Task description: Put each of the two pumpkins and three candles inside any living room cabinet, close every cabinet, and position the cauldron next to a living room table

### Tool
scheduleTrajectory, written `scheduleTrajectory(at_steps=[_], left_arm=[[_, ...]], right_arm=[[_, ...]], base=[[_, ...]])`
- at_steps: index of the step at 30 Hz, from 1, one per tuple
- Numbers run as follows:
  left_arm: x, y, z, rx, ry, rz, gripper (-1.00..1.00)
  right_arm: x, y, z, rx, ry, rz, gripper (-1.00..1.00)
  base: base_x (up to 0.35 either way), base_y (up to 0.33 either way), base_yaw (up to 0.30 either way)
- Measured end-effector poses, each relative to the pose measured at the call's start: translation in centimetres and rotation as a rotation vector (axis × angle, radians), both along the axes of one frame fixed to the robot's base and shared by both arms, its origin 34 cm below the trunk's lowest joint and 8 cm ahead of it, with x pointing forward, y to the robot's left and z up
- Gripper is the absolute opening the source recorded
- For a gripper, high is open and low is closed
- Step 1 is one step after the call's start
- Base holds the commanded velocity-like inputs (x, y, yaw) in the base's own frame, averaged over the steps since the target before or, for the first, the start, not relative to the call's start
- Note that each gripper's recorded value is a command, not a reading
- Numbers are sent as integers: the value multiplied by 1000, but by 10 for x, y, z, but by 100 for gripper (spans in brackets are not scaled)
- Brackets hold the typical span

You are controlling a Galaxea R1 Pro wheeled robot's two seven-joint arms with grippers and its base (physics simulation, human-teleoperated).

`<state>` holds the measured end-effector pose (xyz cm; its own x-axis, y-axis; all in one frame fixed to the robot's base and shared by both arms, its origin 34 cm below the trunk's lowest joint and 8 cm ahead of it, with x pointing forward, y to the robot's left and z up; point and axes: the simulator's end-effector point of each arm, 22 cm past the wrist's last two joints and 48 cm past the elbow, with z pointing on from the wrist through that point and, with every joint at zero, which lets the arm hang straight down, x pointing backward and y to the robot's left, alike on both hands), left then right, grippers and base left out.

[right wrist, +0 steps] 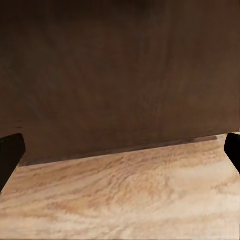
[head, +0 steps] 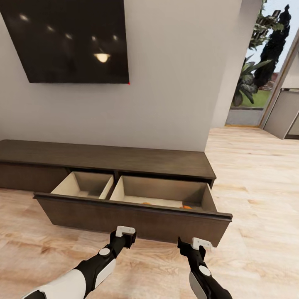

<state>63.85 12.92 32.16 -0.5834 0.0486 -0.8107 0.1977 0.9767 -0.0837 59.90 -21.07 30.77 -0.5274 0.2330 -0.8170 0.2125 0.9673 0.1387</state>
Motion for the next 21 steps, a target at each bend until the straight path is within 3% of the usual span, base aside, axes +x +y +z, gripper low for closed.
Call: scheduleTrajectory(at_steps=[10, 21], left_arm=[[-1, 2, -2, 8, 3, 3, 100], [-1, 2, -2, 8, 3, 3, 100]], right_arm=[[0, 0, 0, 0, 0, 0, 100], [-1, 0, -1, 0, 2, -1, 100]], base=[[133, 0, 0], [271, 0, 0]])
